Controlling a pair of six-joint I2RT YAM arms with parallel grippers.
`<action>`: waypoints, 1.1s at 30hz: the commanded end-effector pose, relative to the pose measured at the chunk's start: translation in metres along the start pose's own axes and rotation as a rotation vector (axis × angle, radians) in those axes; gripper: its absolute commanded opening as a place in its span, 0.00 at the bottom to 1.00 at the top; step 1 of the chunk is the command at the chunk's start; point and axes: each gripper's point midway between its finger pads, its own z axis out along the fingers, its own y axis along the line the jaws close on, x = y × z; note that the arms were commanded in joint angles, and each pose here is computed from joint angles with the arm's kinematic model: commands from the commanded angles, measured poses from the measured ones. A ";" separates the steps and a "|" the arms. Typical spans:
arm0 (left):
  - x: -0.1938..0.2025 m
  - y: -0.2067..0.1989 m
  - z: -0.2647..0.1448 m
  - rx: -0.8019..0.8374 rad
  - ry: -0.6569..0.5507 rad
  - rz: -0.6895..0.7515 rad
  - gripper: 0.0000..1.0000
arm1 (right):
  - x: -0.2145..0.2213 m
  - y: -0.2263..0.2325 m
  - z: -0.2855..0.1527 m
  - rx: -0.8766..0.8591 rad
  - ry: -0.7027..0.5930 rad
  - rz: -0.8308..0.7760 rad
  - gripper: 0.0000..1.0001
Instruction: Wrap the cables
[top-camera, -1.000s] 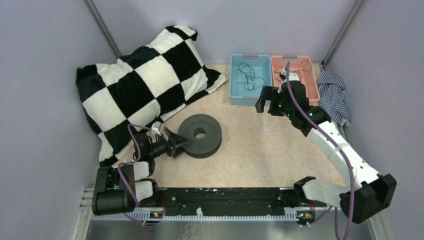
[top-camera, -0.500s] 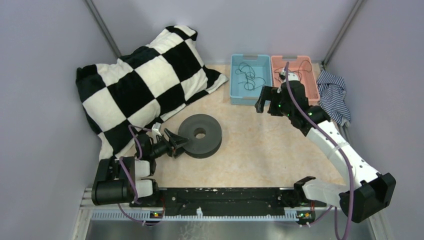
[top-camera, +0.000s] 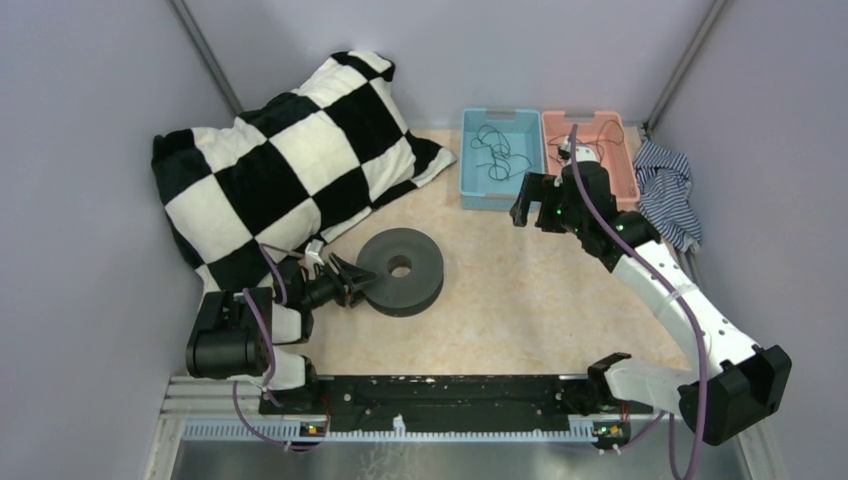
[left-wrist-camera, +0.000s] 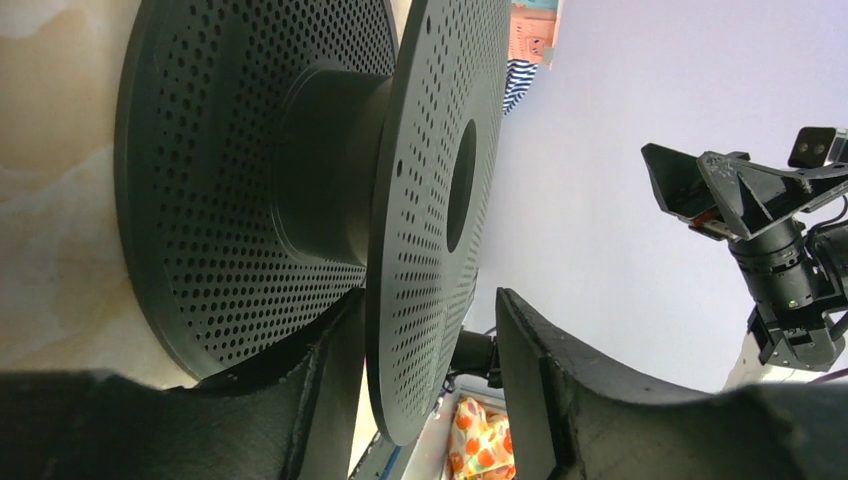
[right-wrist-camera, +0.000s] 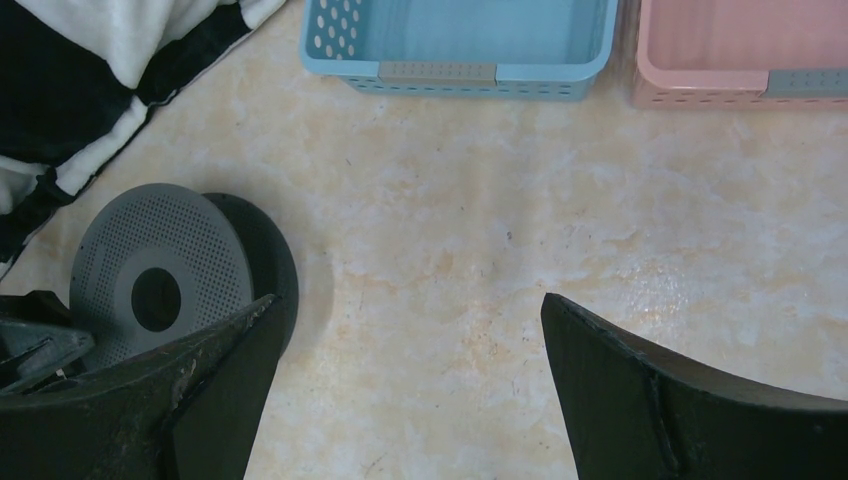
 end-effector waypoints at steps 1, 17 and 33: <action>-0.014 -0.025 0.004 0.089 -0.034 0.119 0.54 | -0.019 0.004 -0.006 -0.002 -0.057 0.011 0.99; -0.055 -0.086 0.022 0.031 -0.029 0.297 0.00 | -0.021 0.000 -0.006 0.020 -0.065 0.004 0.99; -0.009 -0.174 0.090 -0.503 -0.001 1.125 0.00 | -0.037 -0.045 -0.018 0.142 -0.071 0.047 0.99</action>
